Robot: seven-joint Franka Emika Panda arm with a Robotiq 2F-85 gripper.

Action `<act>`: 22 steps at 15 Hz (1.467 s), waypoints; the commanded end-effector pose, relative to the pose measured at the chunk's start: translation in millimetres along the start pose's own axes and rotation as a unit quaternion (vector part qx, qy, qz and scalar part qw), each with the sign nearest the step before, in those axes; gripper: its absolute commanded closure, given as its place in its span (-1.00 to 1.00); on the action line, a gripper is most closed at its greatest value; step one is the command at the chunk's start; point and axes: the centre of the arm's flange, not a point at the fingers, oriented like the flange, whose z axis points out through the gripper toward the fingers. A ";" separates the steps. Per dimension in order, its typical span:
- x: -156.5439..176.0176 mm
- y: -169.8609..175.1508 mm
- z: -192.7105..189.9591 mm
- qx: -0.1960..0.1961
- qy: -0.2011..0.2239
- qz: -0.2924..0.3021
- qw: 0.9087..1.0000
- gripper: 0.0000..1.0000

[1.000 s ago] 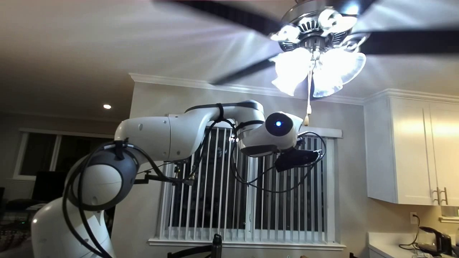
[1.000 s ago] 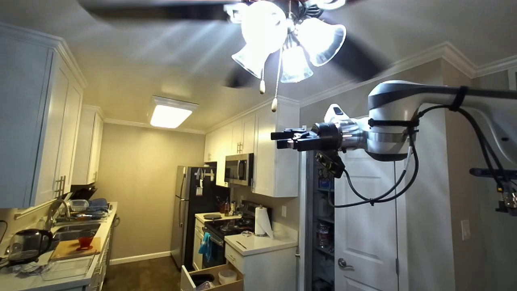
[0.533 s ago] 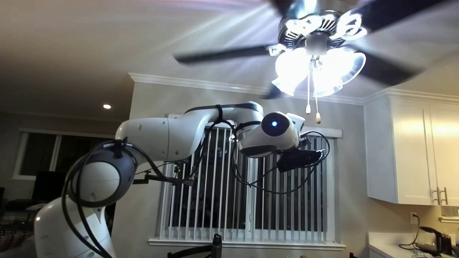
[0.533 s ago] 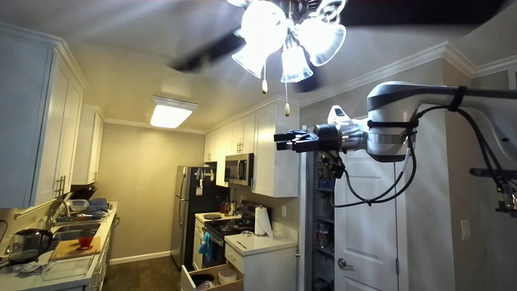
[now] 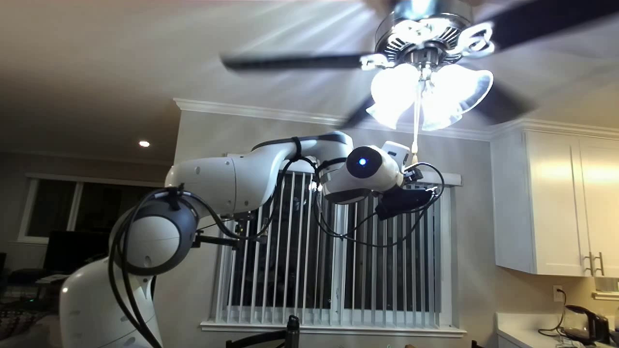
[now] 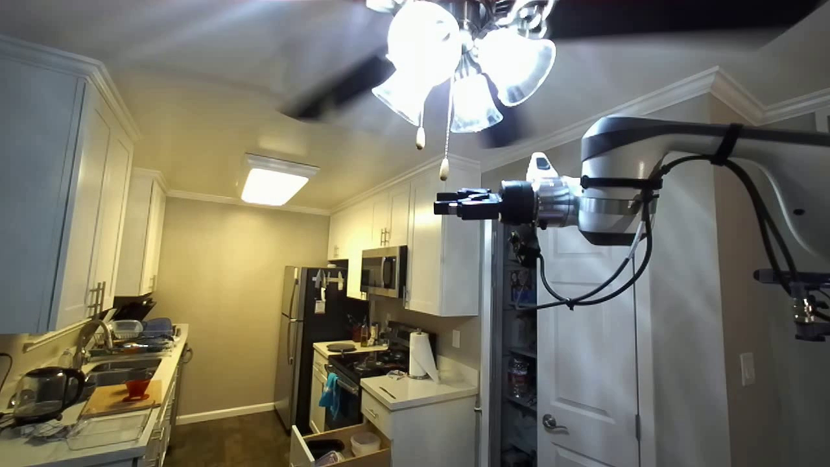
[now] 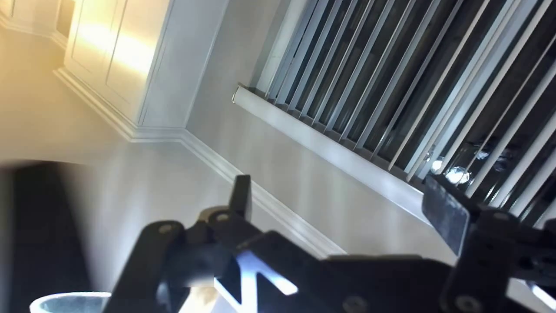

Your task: Pull the longer cord of the ceiling lamp

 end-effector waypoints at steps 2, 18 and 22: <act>34.5 10.2 20.9 -0.034 0.042 -0.037 0.998 -1.00; 23.0 61.5 25.0 -0.085 -0.032 -0.063 0.994 -1.00; 39.2 62.5 16.7 -0.090 -0.021 -0.057 0.994 -1.00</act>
